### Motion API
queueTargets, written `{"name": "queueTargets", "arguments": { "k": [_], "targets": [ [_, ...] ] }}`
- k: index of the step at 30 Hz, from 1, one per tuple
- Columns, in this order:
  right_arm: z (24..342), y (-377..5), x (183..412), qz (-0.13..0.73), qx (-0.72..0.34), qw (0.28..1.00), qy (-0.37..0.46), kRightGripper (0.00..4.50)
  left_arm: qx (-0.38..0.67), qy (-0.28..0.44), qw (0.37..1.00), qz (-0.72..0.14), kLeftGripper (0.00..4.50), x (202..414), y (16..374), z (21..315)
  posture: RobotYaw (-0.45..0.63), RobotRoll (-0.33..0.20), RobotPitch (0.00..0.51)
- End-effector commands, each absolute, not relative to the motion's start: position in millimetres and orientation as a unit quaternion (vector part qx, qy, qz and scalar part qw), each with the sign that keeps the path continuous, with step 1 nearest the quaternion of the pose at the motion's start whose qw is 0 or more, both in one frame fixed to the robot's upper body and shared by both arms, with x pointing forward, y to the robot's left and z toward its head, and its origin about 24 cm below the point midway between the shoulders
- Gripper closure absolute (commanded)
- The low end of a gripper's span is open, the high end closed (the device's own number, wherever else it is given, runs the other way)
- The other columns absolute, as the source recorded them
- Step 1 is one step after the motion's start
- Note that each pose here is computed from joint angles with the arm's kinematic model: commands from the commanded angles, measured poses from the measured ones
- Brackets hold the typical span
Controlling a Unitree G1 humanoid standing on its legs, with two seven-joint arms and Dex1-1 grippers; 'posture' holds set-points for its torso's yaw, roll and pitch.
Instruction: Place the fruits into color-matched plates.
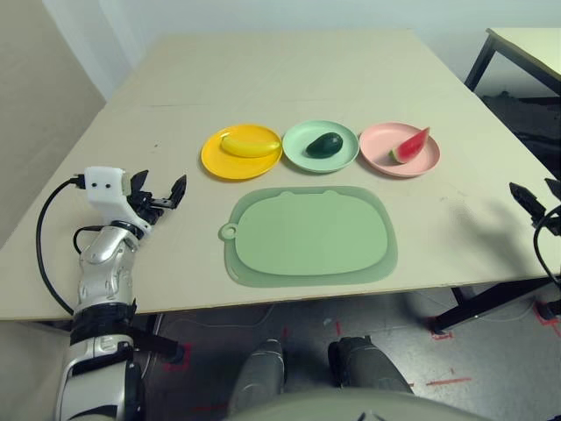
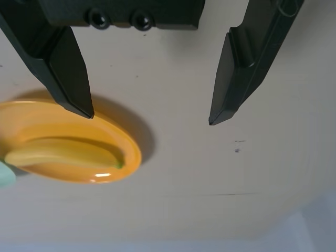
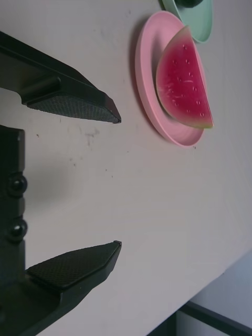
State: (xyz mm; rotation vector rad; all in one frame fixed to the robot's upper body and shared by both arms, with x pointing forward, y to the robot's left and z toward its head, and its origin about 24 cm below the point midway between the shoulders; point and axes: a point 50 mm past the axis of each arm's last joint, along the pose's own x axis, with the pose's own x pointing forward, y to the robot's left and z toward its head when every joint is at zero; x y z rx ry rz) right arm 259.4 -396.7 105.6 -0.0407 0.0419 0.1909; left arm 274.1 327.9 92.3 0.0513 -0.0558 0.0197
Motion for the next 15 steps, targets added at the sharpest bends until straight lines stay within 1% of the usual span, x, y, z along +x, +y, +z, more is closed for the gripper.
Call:
{"name": "queueTargets", "arguments": {
  "k": [1,7,12,15],
  "targets": [
    [99,-392,258,0.11,-0.016,0.993,0.027,0.0,0.009,-0.011,1.0,0.015,0.04,268,324,85,-0.02,0.0,0.119],
    [99,-379,265,0.139,-0.017,0.99,0.021,0.0,0.013,-0.013,1.0,0.016,0.04,268,325,93,0.02,0.0,0.14],
    [96,-370,268,0.131,-0.005,0.991,0.003,0.0,0.028,-0.017,0.999,0.015,0.04,264,328,100,0.02,0.0,0.137],
    [93,-367,266,0.13,-0.004,0.992,0.002,0.0,0.027,-0.02,0.999,0.019,0.04,268,329,103,0.01,0.0,0.142]
  ]
}}
